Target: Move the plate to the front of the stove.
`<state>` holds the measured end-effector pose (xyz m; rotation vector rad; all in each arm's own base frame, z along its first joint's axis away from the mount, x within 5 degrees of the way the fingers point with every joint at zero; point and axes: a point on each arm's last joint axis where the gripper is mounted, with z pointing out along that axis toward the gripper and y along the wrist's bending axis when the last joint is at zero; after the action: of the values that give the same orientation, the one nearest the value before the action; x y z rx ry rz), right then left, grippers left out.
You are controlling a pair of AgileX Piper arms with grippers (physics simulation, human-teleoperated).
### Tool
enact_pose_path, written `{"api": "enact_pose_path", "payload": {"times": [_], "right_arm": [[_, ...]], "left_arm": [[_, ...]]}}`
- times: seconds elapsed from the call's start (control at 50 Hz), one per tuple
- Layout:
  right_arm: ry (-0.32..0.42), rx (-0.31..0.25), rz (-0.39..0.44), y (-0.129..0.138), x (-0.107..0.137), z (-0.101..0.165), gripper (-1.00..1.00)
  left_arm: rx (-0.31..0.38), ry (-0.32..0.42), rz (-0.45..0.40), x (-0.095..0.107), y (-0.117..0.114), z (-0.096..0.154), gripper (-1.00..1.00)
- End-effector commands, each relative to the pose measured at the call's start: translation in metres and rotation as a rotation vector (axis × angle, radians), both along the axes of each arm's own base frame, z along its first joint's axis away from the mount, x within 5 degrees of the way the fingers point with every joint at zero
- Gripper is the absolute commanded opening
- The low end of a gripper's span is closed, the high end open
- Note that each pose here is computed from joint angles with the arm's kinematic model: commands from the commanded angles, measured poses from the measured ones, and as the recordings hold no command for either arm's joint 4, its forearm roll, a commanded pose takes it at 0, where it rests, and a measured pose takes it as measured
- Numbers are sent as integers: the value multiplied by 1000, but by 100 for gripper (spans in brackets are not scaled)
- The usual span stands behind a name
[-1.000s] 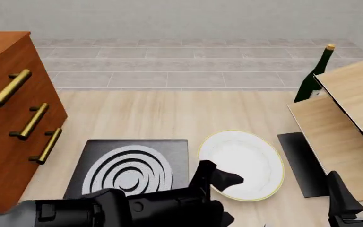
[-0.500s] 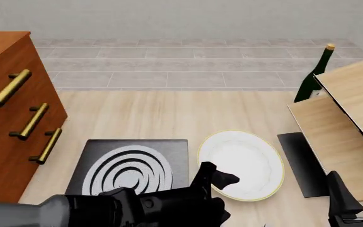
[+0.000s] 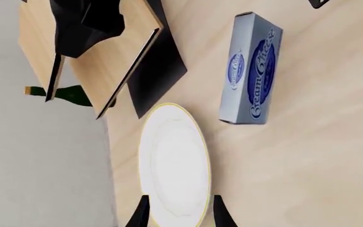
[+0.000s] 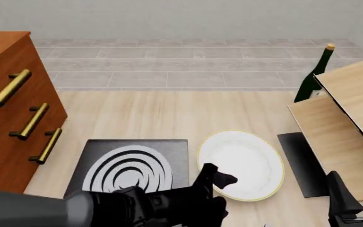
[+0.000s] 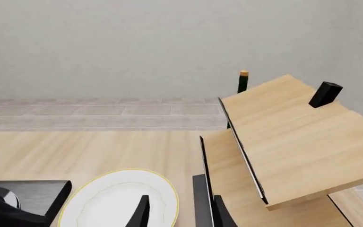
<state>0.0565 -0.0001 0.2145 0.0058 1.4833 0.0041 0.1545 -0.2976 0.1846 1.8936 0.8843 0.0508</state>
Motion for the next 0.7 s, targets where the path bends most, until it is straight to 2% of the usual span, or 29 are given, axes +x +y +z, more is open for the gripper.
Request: {"api": "enact_pose_path", "payload": {"times": [0.02, 0.2, 0.7], "right_arm": [[0, 0, 0, 0, 0, 0, 100], [0, 0, 0, 0, 0, 0, 100], [0, 0, 0, 0, 0, 0, 100]], "left_arm": [[10, 14, 2, 4, -8, -4, 100], [8, 18, 0, 5, -14, -3, 100], [51, 10, 23, 19, -11, -27, 100]]}}
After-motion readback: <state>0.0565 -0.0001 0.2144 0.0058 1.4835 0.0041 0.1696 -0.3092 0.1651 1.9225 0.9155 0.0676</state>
